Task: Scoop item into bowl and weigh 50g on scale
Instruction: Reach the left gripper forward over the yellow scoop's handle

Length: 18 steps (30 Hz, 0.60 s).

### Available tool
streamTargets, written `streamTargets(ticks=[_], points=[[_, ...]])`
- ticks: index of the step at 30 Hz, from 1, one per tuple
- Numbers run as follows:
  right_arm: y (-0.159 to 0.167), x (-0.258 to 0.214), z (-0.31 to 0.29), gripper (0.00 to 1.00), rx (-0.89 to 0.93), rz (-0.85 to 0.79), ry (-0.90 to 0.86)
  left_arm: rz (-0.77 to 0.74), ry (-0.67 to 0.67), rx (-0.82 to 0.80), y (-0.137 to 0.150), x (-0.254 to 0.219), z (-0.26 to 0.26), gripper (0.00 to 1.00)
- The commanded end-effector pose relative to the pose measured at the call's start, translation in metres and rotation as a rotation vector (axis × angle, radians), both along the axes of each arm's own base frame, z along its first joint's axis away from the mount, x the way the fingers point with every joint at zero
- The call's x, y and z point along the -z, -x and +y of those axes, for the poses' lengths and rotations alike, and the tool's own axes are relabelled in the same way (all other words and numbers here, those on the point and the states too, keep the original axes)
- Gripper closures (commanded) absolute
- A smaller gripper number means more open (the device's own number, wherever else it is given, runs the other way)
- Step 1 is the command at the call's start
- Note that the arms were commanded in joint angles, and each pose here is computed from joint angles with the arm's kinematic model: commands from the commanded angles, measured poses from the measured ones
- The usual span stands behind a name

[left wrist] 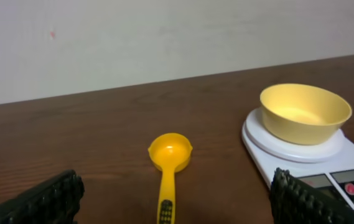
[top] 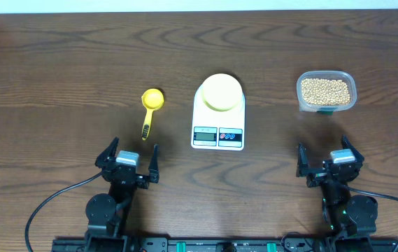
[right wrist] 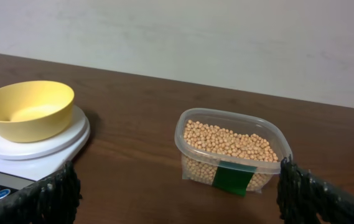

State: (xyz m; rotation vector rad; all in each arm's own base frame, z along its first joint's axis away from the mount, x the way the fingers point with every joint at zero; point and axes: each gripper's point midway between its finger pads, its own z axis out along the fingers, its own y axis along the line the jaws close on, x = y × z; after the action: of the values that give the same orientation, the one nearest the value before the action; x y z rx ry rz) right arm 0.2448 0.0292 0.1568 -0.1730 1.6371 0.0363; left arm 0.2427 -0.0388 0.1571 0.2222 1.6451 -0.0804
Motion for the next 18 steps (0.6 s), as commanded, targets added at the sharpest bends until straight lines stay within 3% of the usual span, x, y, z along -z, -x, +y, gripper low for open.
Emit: streamTargets(ticks=[1, 7, 18], points=[[0.001, 0.0, 0.003, 0.01, -0.014, -0.002, -0.001, -0.047, -0.009, -0.046, -0.003, -0.007, 0.008, 0.02], [0.001, 0.0, 0.003, 0.01, -0.014, -0.002, -0.001, -0.172, 0.006, -0.047, -0.002, -0.039, 0.008, 0.02], [0.001, 0.0, 0.003, 0.01, -0.014, -0.002, -0.001, -0.265, 0.037, -0.097, 0.005, -0.102, 0.018, 0.02]])
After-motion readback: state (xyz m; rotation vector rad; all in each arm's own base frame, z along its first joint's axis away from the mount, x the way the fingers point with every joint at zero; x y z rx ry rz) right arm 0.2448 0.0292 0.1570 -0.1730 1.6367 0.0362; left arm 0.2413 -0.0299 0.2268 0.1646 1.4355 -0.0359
